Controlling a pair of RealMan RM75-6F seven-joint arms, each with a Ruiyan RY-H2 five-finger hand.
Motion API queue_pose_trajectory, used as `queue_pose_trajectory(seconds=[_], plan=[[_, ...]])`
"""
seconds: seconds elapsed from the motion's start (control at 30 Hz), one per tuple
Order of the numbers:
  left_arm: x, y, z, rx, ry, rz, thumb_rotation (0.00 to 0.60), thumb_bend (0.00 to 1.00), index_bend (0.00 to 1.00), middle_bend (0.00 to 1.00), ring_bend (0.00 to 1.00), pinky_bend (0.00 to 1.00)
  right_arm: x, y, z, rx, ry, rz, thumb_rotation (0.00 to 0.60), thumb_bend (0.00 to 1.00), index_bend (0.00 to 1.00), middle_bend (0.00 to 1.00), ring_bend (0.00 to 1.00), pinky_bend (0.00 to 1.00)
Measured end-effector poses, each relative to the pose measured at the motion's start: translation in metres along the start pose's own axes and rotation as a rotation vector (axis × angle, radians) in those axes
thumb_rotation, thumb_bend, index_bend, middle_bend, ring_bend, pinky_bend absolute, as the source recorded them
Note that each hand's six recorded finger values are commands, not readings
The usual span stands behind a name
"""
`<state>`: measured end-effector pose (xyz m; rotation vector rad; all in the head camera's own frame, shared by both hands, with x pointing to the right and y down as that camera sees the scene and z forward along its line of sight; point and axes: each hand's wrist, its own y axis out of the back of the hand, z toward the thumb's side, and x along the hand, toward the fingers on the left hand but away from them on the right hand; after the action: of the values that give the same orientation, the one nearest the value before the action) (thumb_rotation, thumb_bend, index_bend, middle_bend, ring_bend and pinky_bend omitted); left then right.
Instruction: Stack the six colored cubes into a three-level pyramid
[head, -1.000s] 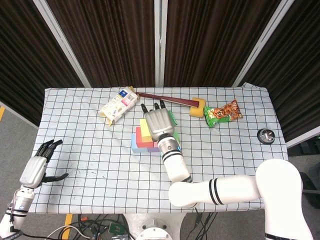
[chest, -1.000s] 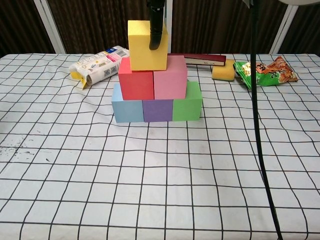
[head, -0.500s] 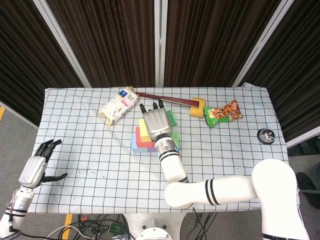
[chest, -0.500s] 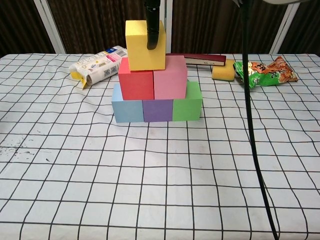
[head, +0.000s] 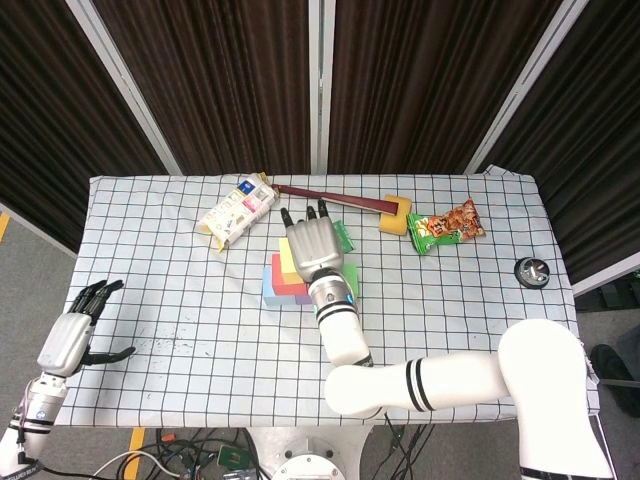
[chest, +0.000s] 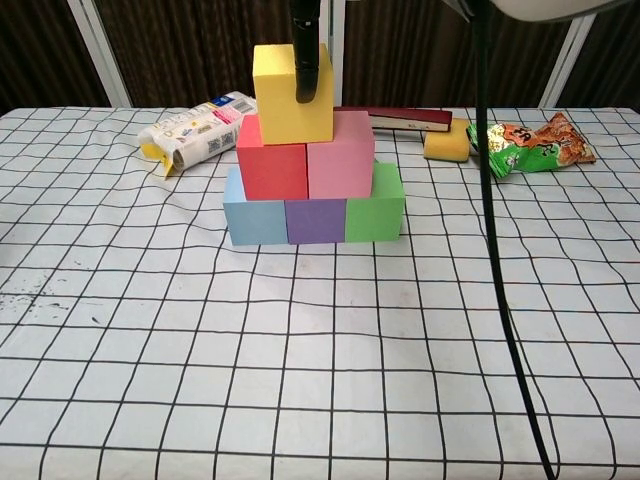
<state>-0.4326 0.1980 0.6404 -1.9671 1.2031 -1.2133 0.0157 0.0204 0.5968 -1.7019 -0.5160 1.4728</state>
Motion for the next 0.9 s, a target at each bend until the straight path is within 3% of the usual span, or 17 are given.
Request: queue_pose_trajectory(seconds=[0.9], plan=[[-0.0001,-0.0010,-0.0025,-0.029,0.004,-0.016,0.600,0.00,0.06,0.11,0.02,0.07,0.0010,0.0012,0.0038,0.001,-0.008,0.007,0.600,0.08,0.00,0.57,0.12,0.00]])
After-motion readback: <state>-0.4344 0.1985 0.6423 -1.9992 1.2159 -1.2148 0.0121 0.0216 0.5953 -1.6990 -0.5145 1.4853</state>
